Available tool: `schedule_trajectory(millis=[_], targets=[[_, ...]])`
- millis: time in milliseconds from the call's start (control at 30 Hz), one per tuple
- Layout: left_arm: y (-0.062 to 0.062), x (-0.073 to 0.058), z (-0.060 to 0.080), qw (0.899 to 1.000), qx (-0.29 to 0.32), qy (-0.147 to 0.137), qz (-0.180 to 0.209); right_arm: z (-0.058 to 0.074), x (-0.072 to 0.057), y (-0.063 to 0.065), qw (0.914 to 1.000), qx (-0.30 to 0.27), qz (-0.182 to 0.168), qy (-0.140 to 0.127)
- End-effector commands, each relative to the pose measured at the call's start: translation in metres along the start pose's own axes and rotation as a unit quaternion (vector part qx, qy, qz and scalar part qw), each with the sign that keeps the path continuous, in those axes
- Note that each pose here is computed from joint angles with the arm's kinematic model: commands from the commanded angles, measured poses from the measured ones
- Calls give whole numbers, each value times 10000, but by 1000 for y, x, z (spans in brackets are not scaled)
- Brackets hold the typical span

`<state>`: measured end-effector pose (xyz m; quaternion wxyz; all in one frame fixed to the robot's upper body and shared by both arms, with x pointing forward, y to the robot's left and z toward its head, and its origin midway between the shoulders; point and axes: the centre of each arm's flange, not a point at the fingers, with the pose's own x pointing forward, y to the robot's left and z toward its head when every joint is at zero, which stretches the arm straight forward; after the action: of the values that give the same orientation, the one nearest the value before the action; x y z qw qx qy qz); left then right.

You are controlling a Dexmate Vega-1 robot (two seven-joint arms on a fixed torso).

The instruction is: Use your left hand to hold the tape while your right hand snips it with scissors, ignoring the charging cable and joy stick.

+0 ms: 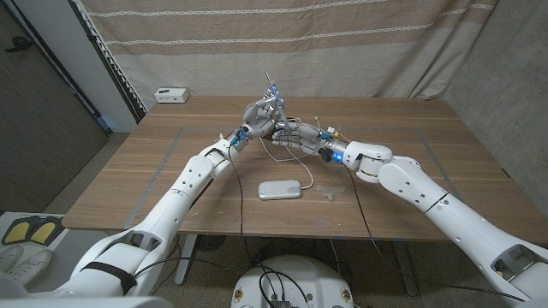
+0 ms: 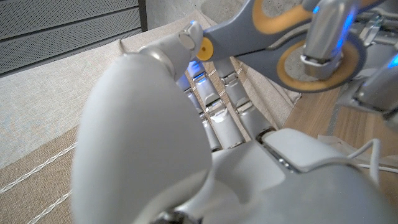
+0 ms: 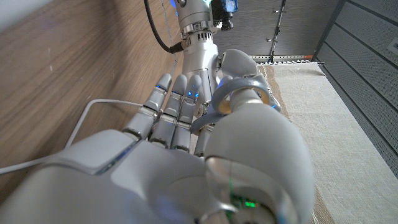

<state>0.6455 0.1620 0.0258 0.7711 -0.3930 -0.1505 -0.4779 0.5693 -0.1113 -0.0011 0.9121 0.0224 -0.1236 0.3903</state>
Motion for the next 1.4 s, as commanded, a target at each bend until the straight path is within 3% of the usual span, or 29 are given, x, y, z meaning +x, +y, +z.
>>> schedule_trajectory(millis=[33, 333, 833, 1133, 1400], targets=[[1, 1, 0, 10000, 16, 23, 10, 1, -5, -5, 9996, -185, -180, 120], [2, 1, -2, 10000, 13, 43, 26, -1, -4, -6, 9997, -92, -193, 96], [4, 2, -1, 10000, -8, 69, 29, 3, 0, -5, 9988, -431, -168, 185], [5, 1, 0, 10000, -5, 77, 38, 6, 4, -2, 9981, -594, -45, 156], [6, -1, 2, 10000, -29, 72, 55, 9, 9, 3, 9965, -768, 294, 181]])
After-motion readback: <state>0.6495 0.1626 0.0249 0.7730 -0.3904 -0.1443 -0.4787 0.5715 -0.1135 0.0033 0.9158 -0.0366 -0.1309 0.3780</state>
